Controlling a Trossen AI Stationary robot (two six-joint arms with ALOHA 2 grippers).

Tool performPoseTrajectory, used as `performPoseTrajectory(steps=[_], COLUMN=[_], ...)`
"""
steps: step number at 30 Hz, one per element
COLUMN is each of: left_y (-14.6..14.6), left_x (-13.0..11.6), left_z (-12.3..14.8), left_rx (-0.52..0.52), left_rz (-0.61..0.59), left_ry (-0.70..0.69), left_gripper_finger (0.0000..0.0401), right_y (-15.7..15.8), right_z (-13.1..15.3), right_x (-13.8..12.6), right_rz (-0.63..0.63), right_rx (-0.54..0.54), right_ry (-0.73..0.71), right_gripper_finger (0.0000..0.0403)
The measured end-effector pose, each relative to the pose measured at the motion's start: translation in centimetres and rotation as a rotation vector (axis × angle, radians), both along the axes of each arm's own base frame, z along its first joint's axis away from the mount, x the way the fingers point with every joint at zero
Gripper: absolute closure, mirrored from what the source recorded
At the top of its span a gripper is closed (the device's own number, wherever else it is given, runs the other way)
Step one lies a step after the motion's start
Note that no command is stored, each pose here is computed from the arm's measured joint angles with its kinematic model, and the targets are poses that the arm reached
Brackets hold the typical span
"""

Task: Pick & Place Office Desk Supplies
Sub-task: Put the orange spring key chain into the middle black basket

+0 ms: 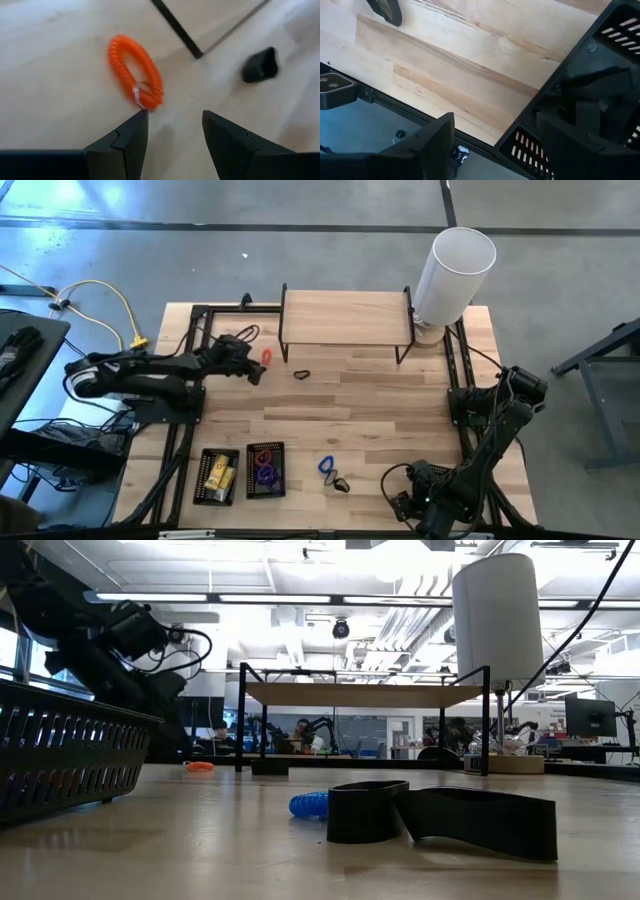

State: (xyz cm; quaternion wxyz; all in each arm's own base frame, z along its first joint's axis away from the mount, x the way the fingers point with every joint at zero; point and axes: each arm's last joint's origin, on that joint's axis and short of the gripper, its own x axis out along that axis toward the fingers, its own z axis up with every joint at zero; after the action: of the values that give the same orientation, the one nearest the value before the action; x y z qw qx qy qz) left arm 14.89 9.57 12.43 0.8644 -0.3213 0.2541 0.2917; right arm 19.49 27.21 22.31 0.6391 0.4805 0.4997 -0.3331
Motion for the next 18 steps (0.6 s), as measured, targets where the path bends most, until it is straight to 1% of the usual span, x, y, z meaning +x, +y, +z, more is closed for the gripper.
performPoseTrajectory(steps=[6, 10, 13, 15, 18], left_y=[-0.06, -0.02, -0.15, -0.27, -0.35], left_x=[0.31, 0.58, 0.85, 0.91, 1.00], left_z=[-0.19, 0.17, 0.40, 0.40, 0.13], left_rx=[0.123, 0.185, 0.217, 0.246, 0.255], left_rz=[0.087, 0.132, 0.109, 0.101, 0.109], left_ry=[0.075, 0.060, 0.045, 0.064, 0.089], left_gripper_finger=[0.0220, 0.0220, 0.0220, 0.0220, 0.0220], right_y=[0.05, 0.09, 0.11, 0.10, 0.09], right_z=[0.02, 0.01, 0.01, 0.01, 0.00], right_x=[0.03, 0.00, -0.02, -0.02, -0.03], right_rz=[0.003, 0.007, 0.016, 0.017, 0.023], right_rx=[0.004, 0.016, 0.019, 0.018, 0.014], right_ry=[-0.004, 0.010, 0.017, 0.017, 0.018], right_gripper_finger=[0.0133, 0.0133, 0.0133, 0.0133, 0.0133])
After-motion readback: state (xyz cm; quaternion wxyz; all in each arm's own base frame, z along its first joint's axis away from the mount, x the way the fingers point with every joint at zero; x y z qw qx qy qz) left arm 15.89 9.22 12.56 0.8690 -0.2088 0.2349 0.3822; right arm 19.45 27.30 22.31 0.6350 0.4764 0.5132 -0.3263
